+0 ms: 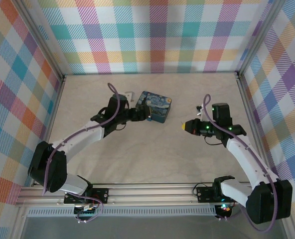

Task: Unlock a padlock with a key

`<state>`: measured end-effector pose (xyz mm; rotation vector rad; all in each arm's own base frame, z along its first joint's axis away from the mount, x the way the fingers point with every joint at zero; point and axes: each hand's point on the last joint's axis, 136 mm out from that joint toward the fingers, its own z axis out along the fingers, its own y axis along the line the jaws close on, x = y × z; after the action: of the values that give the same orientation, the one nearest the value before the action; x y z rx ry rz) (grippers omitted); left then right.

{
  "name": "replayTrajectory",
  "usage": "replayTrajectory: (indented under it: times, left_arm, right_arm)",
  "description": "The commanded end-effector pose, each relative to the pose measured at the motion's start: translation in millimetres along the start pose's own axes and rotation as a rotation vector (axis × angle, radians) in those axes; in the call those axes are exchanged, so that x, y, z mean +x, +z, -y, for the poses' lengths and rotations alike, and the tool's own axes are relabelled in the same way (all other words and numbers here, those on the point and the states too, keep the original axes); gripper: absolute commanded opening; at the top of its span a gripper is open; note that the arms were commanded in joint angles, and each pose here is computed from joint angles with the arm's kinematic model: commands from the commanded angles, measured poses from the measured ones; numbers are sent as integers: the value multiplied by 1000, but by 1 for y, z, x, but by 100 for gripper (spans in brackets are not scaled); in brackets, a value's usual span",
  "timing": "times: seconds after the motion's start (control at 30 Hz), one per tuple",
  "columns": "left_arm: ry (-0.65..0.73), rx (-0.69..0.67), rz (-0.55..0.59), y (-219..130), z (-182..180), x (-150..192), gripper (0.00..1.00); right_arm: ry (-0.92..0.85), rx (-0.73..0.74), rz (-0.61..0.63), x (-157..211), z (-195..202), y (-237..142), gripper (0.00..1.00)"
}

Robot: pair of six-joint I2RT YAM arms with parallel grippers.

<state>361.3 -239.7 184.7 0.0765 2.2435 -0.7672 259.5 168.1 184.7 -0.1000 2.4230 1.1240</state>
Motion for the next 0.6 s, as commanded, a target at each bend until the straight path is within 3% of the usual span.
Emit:
replayTrajectory:
  times: [0.0, 0.3, 0.57]
  left_arm:
    - [-42, 66, 57, -13, 2, -9, 100]
    - [-75, 26, 21, -16, -23, 26, 100]
    - [-77, 14, -4, -9, -29, 35, 100]
  right_arm:
    - [-52, -32, 41, -23, -17, 5, 2]
    - [-52, -42, 20, -57, -17, 51, 2]
    - [26, -83, 15, -90, -7, 101, 2]
